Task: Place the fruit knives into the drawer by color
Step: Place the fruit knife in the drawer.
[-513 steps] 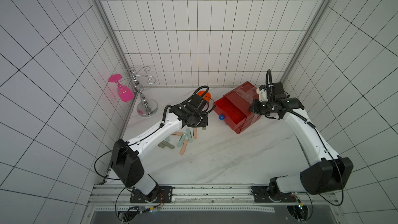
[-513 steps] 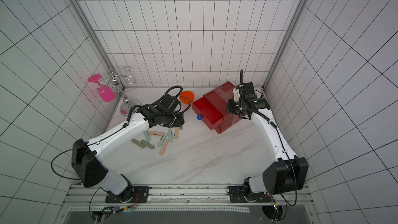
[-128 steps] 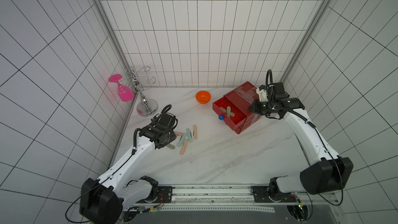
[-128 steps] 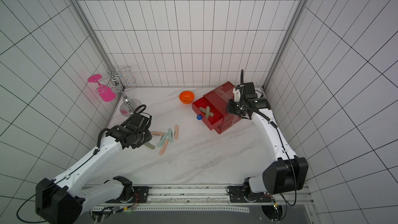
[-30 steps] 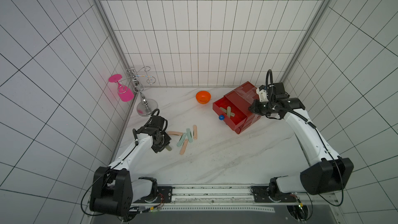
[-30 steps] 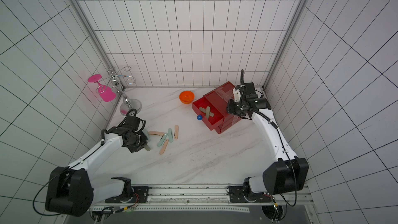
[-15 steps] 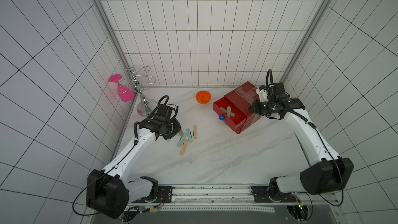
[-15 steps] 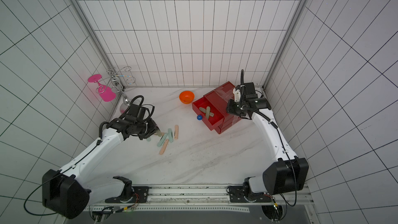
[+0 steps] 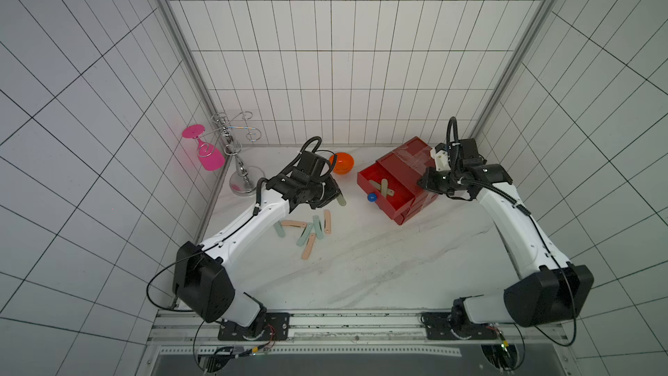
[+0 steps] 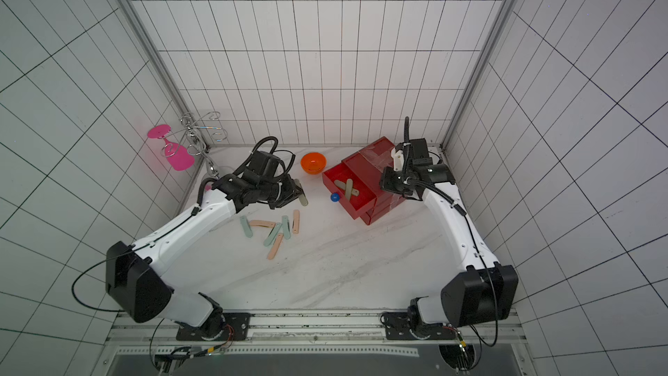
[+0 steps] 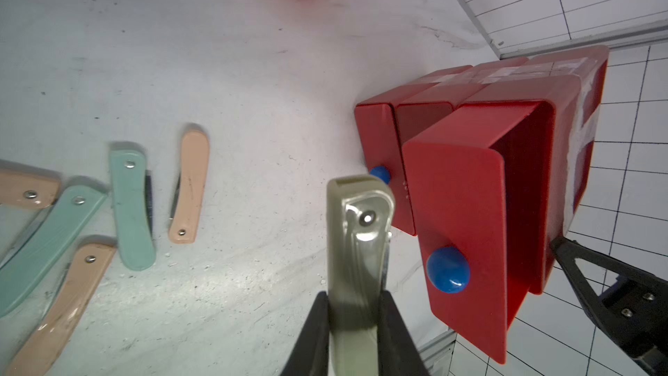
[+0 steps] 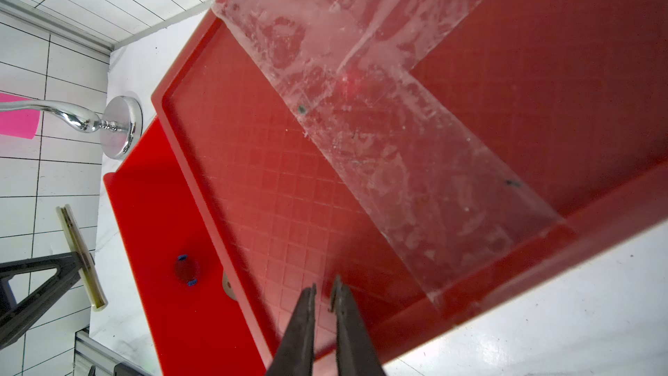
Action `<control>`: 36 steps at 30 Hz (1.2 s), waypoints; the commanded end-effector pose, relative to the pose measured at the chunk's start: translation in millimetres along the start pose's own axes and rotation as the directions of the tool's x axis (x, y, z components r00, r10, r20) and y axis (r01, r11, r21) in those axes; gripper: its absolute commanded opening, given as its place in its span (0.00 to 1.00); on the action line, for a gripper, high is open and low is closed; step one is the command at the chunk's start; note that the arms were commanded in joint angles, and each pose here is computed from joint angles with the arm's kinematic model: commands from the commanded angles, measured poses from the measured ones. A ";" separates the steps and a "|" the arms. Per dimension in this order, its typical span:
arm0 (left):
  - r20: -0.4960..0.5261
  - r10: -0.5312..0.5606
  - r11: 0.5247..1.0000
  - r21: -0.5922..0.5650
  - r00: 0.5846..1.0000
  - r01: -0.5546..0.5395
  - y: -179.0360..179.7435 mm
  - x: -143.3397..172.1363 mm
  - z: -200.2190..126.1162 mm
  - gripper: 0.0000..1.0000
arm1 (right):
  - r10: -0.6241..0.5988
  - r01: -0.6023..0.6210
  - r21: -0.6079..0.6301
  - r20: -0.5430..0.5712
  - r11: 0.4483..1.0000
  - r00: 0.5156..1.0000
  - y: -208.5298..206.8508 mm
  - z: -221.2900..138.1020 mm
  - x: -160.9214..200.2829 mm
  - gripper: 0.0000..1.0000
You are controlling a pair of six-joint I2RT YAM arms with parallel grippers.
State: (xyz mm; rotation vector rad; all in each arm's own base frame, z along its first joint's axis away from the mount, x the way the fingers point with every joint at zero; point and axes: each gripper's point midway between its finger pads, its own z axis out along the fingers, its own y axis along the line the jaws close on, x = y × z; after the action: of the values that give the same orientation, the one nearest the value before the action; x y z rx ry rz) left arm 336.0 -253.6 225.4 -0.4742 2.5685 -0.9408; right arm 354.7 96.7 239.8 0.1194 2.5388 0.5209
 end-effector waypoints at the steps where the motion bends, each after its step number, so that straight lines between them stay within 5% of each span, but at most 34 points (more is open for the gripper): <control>1: 0.015 0.016 0.998 0.069 1.000 -0.017 -33.6 -4.9 1.8 0.22 | 0.099 -0.066 0.143 -0.235 0.988 0.967 -33.0 5.9 59.0 0.15; 17: -0.041 0.091 0.976 0.202 0.995 -0.081 -125.0 18.2 33.7 0.22 | 0.095 -0.062 0.140 -0.242 0.988 0.966 -32.8 7.0 60.9 0.15; 36: -0.094 0.092 0.987 0.142 0.991 -0.078 -123.6 31.4 87.7 0.24 | 0.092 -0.060 0.135 -0.248 0.989 0.964 -33.2 8.6 63.8 0.15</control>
State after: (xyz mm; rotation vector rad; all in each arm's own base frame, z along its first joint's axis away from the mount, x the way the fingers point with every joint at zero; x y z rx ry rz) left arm 367.7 -396.7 237.2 -0.2798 2.5750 -1.1225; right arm 354.4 96.7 240.0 0.1194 2.5388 0.5209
